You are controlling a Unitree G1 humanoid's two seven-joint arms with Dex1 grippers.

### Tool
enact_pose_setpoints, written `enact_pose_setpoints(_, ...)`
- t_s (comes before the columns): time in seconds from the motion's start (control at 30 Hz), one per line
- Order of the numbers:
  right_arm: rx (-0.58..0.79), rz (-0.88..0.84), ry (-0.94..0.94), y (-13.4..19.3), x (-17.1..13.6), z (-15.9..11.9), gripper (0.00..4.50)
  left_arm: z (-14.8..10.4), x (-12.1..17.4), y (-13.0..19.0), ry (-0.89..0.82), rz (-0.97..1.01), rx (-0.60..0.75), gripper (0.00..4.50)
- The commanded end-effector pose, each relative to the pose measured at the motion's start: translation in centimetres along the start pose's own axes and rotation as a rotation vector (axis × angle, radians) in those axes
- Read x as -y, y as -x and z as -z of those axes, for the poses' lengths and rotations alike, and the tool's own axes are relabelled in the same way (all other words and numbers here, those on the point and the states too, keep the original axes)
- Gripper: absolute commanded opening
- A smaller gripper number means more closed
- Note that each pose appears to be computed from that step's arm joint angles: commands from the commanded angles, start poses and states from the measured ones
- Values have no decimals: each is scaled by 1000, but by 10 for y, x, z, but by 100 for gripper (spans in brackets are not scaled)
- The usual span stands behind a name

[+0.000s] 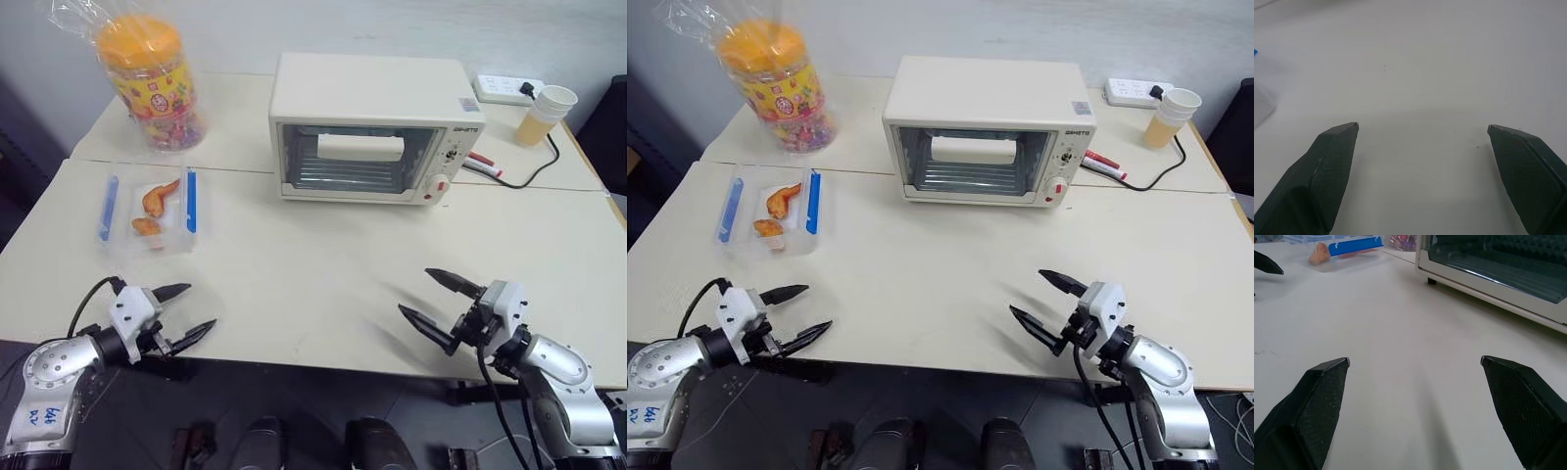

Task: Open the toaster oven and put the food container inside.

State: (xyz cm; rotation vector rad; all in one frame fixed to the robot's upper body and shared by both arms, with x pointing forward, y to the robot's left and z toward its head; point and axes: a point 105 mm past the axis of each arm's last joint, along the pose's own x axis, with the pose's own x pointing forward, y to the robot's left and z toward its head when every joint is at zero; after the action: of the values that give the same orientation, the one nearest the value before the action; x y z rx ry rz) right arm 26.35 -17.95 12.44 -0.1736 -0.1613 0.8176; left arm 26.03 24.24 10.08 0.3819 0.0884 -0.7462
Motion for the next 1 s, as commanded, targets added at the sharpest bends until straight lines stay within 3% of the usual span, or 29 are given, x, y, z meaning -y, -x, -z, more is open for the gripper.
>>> enact_pose_setpoints(0.03, 33, -9, 9, -1, 0, -7, 450, -16, -1, 0, -9, 10, 53, 447)
enact_pose_setpoints(0.1, 53, -26, -43, -7, 2, -17, 450, -27, 0, -2, 49, 49, 87, 447)
enact_pose_setpoints(0.2, 61, -58, -118, -26, 13, -38, 450, -64, -6, -8, 129, 89, 233, 447)
enact_pose_setpoints(0.47, 87, 44, -95, -79, 65, -70, 450, -114, -23, -32, 118, 82, 381, 447)
enact_pose_setpoints(0.7, 143, 46, -78, -122, 89, -91, 450, -128, -19, -45, 198, 141, 437, 447)
enact_pose_setpoints(1.0, 259, -111, -72, -137, 63, -116, 450, -120, -27, -46, 207, 53, 435, 447)
